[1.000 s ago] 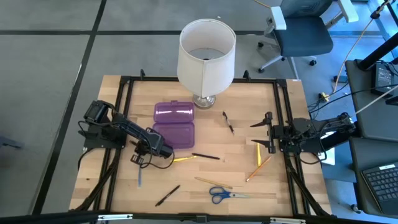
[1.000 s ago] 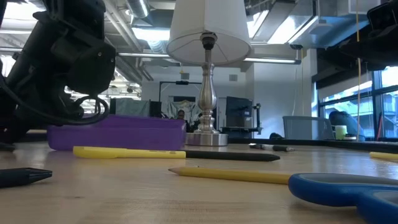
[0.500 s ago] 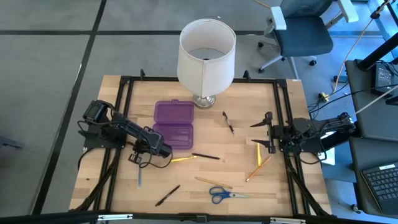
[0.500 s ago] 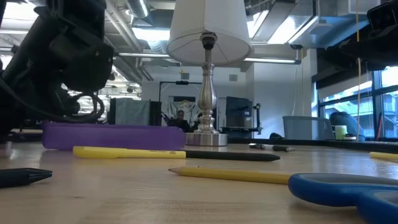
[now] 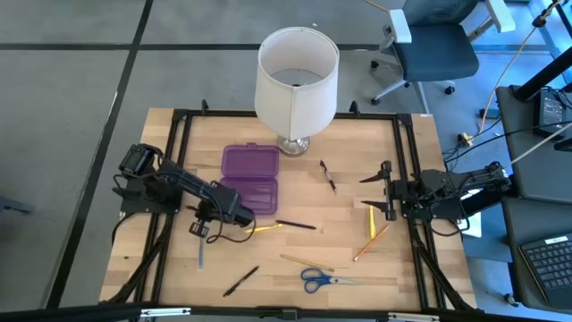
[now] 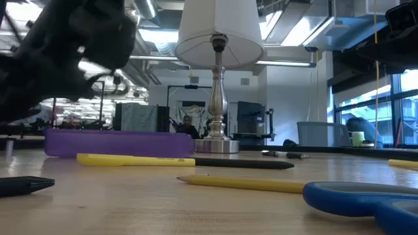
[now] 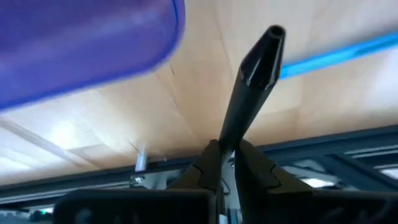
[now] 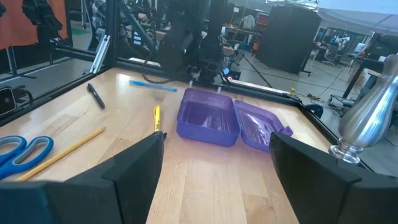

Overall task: Pick & place school supplies into a supply box
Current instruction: Put the top left black pen into the purple supply box

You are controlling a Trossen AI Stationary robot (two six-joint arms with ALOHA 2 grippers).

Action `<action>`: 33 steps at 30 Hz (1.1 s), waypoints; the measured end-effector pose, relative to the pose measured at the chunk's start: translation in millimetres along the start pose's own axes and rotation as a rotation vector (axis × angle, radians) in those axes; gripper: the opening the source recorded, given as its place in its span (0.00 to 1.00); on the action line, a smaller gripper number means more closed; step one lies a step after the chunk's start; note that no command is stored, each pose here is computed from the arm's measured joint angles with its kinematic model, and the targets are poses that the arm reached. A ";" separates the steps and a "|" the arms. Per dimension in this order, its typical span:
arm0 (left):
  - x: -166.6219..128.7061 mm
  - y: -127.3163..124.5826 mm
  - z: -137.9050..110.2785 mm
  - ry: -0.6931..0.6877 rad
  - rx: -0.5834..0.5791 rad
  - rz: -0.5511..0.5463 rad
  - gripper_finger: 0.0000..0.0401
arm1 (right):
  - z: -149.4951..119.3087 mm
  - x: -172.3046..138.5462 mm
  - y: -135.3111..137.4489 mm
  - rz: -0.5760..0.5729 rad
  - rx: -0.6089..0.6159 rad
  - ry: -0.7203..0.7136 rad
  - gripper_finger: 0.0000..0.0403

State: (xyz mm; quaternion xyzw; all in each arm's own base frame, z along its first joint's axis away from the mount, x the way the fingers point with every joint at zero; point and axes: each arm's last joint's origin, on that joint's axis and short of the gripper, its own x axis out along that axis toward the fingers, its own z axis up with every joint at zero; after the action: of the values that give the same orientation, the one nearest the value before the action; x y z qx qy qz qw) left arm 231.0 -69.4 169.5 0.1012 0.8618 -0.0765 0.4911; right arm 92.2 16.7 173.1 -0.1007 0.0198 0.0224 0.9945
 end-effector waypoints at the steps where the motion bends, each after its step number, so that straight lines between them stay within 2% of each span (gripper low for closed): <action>1: -6.0 -0.3 0.1 -0.016 0.000 0.001 0.04 | 0.0 0.0 0.0 0.000 0.000 0.000 0.74; 7: -41.8 -0.5 4.2 -0.138 0.002 0.009 0.04 | 0.0 0.0 0.0 0.000 0.000 0.000 0.74; 14: -76.1 15.3 11.8 -0.319 -0.043 0.178 0.04 | 0.0 0.0 0.0 0.000 0.000 0.000 0.74; 17: -83.2 25.2 15.6 -0.375 -0.064 0.171 0.04 | 0.0 0.0 0.0 0.000 0.000 0.000 0.74; 20: -82.6 38.0 23.7 -0.416 -0.144 0.111 0.04 | 0.0 0.0 0.0 0.000 0.000 0.000 0.74; 23: -76.0 50.8 32.3 -0.396 -0.183 0.055 0.04 | 0.0 0.0 0.0 0.000 0.000 0.000 0.74; 33: -46.7 81.1 55.7 -0.243 -0.191 0.032 0.04 | 0.0 0.0 0.0 0.000 0.000 0.001 0.74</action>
State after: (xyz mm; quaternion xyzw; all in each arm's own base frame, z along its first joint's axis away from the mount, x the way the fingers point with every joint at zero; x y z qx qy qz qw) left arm 320.8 -8.4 178.9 0.0577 0.7977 0.0017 0.6003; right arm 92.2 16.7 173.0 -0.1008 0.0201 0.0224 0.9945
